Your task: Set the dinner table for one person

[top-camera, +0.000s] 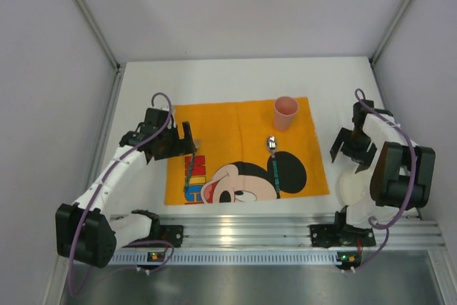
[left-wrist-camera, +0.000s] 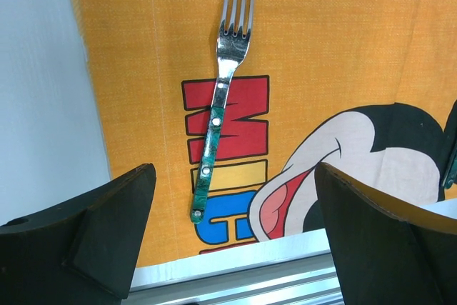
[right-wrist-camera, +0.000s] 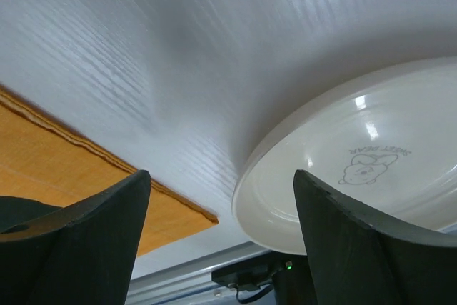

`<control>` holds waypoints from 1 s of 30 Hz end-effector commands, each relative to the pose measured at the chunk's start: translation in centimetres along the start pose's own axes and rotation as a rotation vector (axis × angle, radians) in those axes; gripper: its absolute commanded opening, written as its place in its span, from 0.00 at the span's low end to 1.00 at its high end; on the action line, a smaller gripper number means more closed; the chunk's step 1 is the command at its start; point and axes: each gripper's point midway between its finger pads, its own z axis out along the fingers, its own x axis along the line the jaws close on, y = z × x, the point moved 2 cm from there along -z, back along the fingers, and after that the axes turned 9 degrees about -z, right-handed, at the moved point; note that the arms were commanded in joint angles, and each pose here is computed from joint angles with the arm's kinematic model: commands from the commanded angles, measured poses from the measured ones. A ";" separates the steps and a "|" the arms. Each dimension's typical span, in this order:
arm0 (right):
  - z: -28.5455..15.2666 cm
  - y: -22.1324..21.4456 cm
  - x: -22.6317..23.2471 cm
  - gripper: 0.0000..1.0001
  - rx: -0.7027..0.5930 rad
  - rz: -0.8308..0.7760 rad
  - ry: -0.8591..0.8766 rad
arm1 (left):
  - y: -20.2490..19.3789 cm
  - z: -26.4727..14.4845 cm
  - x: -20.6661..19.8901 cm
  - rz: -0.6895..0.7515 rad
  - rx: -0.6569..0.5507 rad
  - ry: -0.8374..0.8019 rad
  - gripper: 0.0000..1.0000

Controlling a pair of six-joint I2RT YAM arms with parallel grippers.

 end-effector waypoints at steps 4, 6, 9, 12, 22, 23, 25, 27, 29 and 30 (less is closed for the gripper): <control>2.8 0.3 0.1 0.70 0.028 0.023 -0.009 | 1.1 -0.6 -0.4 0.008 -0.074 -0.021 0.98; 3.5 0.5 0.3 0.53 0.028 0.025 -0.006 | 1.0 -0.5 -0.3 0.004 -0.070 -0.014 0.98; 4.5 0.4 0.5 0.28 0.049 0.026 0.002 | 1.0 -0.3 -0.2 0.006 -0.067 -0.010 0.98; 5.1 0.3 0.6 0.07 0.058 0.022 0.000 | 1.1 -0.1 -0.1 0.005 -0.063 0.000 0.98; -4.3 6.5 2.3 0.00 -0.207 0.112 0.126 | 0.8 0.5 -0.2 0.011 -0.030 -0.002 0.98; -7.9 9.2 2.5 0.00 -0.321 0.119 0.144 | 1.0 0.3 -0.4 0.011 -0.029 -0.007 0.98; -12.7 10.4 4.2 0.00 -0.418 0.060 0.150 | 1.3 0.0 -0.7 0.017 -0.032 -0.012 0.98; -19.5 13.5 6.0 0.00 -0.578 0.025 0.146 | 2.0 -0.6 -0.9 0.023 -0.050 -0.004 0.98; -26.7 13.1 10.6 0.00 -0.709 -0.070 0.222 | 3.0 -1.4 -1.4 0.027 -0.080 -0.005 0.98; -27.1 13.3 12.8 0.00 -0.706 -0.110 0.235 | 3.2 -1.7 -1.2 0.025 -0.087 0.010 0.98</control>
